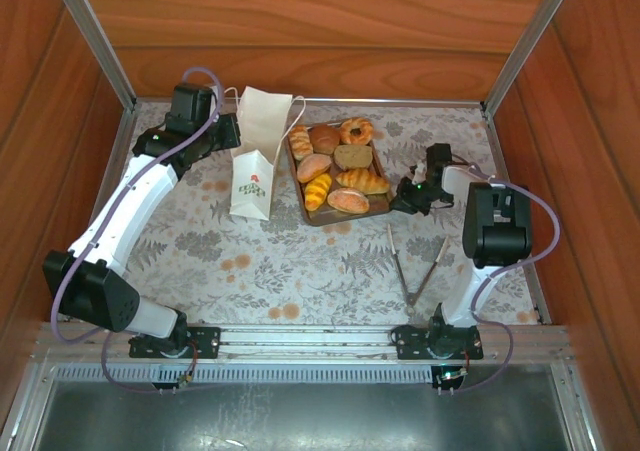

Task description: Place the fake bread into the paper bag

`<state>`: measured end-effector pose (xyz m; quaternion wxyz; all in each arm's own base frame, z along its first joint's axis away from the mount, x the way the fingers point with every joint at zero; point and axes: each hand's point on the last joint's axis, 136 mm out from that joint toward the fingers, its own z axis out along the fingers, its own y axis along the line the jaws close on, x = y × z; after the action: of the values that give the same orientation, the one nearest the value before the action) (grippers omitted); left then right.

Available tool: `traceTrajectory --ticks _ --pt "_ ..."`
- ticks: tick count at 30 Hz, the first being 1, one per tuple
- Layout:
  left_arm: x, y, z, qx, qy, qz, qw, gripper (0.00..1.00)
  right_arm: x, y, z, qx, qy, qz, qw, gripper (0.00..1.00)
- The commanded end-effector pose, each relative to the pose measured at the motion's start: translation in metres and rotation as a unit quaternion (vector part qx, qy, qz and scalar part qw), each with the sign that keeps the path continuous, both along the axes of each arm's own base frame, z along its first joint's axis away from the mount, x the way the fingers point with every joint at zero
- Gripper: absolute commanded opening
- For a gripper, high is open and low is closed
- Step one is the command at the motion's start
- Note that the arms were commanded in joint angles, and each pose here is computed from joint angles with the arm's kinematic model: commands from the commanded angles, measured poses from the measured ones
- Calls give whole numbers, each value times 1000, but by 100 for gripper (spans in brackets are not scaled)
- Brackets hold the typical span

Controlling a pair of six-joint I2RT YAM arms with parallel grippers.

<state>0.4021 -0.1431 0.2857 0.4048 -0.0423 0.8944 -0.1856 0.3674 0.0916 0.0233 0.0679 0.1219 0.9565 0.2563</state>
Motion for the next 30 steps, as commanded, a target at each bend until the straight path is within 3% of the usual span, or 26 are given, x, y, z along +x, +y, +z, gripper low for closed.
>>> traceTrajectory --ticks 1,6,12,17,18,19,23,24,30 --pt "2 6 15 -17 -28 23 999 0 6 -4 17 -13 -28 -1 1000 19" --pt "5 13 14 -30 -40 50 997 0 12 -18 39 -54 -54 -1 997 43" --pt "12 21 6 -90 -37 63 993 0 2 -43 89 -121 -105 -10 987 55" --pt "16 28 -8 -114 -27 66 991 0 -35 -57 123 -158 -130 -30 979 66" --pt "15 30 -10 -112 -26 67 991 3 -46 -57 124 -158 -126 -34 979 69" --pt "15 31 -11 -109 -26 65 992 11 -58 -56 125 -155 -122 -38 980 77" --pt "10 31 -9 -101 -33 50 993 38 -102 -50 121 -146 -101 -50 983 86" --pt "8 30 -8 -99 -35 45 993 43 -114 -49 118 -147 -93 -54 983 93" --pt "-6 32 4 -87 -58 28 994 70 -165 -50 101 -164 -48 -75 982 100"
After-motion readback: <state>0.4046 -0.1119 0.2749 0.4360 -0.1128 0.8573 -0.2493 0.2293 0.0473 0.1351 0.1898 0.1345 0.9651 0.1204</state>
